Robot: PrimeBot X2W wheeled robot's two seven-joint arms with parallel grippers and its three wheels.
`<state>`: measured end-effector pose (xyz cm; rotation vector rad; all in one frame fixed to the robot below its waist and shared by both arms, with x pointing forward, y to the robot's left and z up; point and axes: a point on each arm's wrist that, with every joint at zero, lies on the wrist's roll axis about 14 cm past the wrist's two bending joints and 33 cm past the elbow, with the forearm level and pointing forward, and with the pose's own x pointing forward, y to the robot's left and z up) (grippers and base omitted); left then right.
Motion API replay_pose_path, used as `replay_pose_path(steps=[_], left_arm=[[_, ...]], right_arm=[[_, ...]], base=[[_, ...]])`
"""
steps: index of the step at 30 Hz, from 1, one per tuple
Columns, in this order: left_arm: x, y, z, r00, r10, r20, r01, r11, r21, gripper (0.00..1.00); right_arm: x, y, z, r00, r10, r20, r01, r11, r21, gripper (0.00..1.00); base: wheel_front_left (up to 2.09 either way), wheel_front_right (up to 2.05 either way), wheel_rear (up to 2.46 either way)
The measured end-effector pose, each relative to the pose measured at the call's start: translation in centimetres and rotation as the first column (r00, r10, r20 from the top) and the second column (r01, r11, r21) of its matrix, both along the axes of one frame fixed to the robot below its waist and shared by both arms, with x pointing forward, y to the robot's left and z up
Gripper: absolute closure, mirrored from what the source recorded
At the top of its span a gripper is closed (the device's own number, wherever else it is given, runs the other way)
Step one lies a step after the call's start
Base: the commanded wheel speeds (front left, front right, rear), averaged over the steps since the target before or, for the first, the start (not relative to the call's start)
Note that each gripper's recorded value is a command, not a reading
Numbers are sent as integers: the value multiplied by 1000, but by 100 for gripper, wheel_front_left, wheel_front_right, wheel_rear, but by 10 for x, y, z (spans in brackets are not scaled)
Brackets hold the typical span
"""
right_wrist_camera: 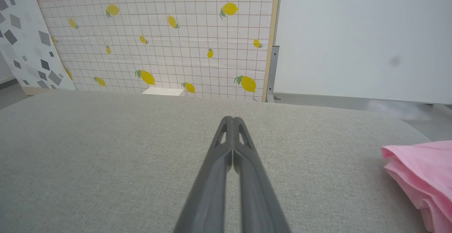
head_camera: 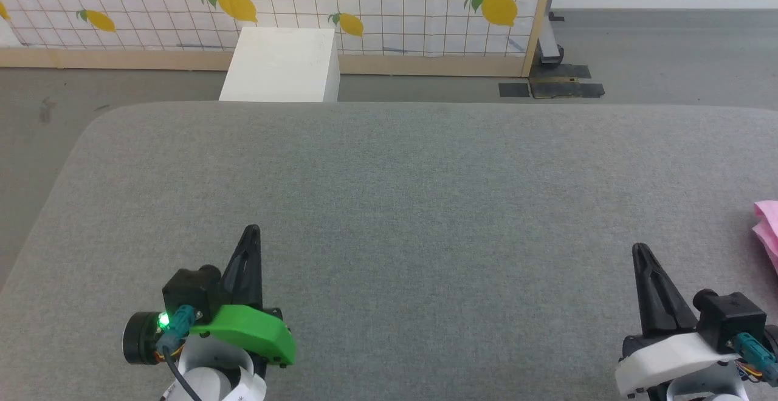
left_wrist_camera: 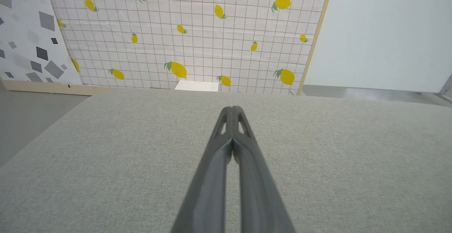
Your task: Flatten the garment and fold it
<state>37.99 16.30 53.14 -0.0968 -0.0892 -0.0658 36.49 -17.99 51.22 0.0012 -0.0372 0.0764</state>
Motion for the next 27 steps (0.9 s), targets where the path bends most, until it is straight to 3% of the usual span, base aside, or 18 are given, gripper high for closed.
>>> replay_pose_path(steps=[27], left_arm=[[-2,4,0,999,21,-27,-20,998,55,100]], right_arm=[[2,7,4,1000,20,-17,-20,1000,-14,100]], base=[[0,0,0]])
